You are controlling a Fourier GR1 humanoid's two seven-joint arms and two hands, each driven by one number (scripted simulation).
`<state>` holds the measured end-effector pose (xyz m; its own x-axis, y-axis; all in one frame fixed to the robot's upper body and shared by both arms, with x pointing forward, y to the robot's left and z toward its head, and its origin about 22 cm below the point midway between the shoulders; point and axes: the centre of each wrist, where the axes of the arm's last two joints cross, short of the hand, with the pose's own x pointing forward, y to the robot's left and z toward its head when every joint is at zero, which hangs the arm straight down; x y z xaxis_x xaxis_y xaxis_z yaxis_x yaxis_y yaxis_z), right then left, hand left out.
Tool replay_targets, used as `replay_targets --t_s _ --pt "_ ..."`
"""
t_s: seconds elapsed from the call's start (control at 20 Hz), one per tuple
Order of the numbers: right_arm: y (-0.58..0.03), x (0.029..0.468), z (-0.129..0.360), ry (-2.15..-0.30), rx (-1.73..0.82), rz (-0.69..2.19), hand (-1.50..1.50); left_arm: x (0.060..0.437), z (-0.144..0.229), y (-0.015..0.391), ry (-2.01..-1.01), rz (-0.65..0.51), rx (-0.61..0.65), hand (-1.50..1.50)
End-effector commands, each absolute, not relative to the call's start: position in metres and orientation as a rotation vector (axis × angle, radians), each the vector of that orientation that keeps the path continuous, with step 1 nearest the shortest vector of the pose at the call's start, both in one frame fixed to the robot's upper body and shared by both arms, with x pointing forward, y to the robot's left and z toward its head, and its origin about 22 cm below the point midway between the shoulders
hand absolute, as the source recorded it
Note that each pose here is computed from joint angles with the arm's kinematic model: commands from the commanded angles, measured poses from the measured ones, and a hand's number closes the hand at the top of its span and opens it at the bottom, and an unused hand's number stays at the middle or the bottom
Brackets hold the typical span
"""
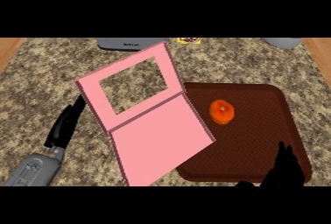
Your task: Pick the squash from the tray and place it in the cardboard box
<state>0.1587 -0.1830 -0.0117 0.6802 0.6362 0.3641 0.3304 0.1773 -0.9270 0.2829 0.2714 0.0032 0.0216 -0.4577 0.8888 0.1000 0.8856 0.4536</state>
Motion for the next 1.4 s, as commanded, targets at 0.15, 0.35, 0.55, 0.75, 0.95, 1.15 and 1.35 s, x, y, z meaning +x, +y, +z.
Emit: replay_targets --t_s 0.15,0.35,0.55,0.75,0.95,1.15,1.35 --pt "-0.141 0.230 -0.008 -0.866 -1.577 0.149 1.50 0.273 -0.004 0.278 -1.472 -0.440 0.305 0.00" --pt "-0.148 0.246 -0.021 -0.851 -1.696 0.175 1.50 0.270 -0.002 0.273 -1.480 -0.429 0.317 0.00" --pt "-0.134 0.267 -0.009 -0.869 -1.733 0.125 1.50 0.272 -0.011 0.283 -1.482 -0.427 0.296 0.00" --pt "-0.098 0.271 -0.002 -0.866 -1.786 0.261 1.50 0.273 -0.008 0.280 -1.485 -0.434 0.313 0.00" --pt "-0.072 0.272 -0.004 -0.924 -1.582 0.710 1.50 0.290 0.009 0.249 -1.560 -0.529 0.220 0.00" --pt "-0.053 0.281 0.008 -0.954 -1.512 0.821 1.50 0.293 0.009 0.240 -1.557 -0.570 0.194 0.00" --pt "-0.036 0.304 0.044 -0.966 -1.521 0.834 1.50 0.295 0.010 0.234 -1.560 -0.589 0.167 0.00"
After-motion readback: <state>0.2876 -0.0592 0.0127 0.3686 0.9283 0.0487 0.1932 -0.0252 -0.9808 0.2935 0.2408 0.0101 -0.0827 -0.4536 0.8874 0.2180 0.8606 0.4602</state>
